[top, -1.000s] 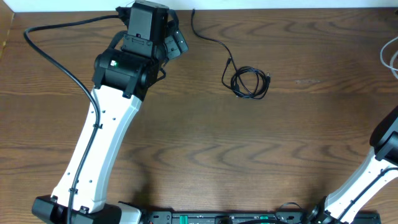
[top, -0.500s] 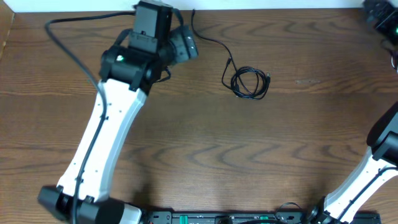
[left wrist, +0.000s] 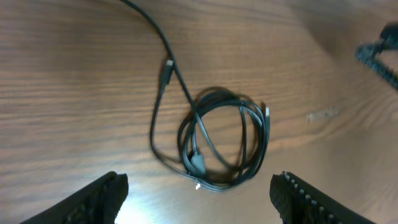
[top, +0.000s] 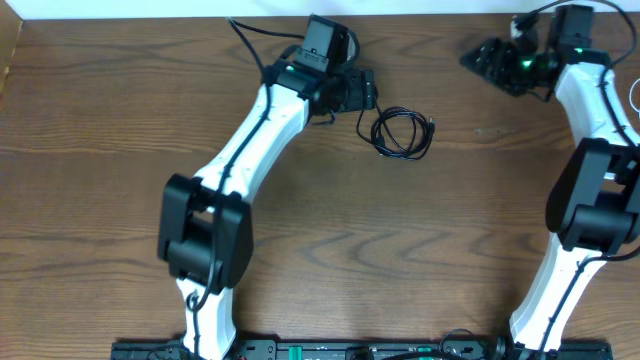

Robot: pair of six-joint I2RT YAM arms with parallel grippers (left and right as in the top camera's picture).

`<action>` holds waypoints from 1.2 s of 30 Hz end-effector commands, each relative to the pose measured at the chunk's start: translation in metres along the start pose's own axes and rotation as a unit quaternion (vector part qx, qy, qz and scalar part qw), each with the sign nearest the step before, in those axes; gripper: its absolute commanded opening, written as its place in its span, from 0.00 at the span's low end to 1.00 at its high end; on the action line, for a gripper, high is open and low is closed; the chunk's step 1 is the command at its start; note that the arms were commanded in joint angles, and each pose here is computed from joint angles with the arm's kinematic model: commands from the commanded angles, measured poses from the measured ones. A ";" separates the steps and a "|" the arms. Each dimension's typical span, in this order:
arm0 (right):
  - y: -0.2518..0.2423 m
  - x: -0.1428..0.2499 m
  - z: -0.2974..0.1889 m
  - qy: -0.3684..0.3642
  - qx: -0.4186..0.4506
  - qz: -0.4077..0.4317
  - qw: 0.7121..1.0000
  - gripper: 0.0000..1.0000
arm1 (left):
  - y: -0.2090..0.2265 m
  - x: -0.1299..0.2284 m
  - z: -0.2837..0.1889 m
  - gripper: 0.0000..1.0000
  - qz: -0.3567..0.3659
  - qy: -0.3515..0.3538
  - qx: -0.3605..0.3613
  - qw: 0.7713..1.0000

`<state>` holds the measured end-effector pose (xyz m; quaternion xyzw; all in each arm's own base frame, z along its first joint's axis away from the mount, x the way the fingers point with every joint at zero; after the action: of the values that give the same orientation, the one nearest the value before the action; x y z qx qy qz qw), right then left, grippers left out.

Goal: Untangle cables

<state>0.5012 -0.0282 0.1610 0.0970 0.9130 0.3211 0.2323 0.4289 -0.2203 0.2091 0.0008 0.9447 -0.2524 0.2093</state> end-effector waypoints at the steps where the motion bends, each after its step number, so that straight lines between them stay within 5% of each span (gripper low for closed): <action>1: 0.017 0.004 -0.002 0.000 0.044 -0.028 0.999 0.75 | 0.004 0.007 0.037 0.75 -0.058 0.019 0.009 0.998; 13: 0.049 0.033 0.028 0.053 0.106 -0.068 0.991 0.75 | 0.018 0.024 0.106 0.66 -0.128 0.006 -0.040 0.991; 23: 0.043 0.041 0.024 0.079 0.117 -0.049 0.989 0.64 | 0.001 0.039 0.139 0.56 -0.117 -0.054 -0.074 0.989; 28: 0.041 0.046 0.024 0.092 0.121 -0.042 0.987 0.61 | 0.006 0.042 0.150 0.39 -0.110 -0.086 -0.107 0.984; 36: 0.035 0.059 0.030 0.113 0.125 -0.034 0.985 0.61 | 0.016 0.039 0.152 0.31 -0.108 -0.121 -0.150 0.975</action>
<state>0.4708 0.0350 0.1336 0.0615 0.9694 0.2057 0.1194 0.4541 -0.2890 0.0843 -0.1516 0.9322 -0.1684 0.2822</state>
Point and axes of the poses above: each gripper's point midway between its finger pads, its own z axis out along the fingers, its own y axis along the line the jaws close on, x = y × z, the point moved 9 cm from there along -z, back along the fingers, and after that the axes turned 2 degrees about -z, right-handed, at the moved point
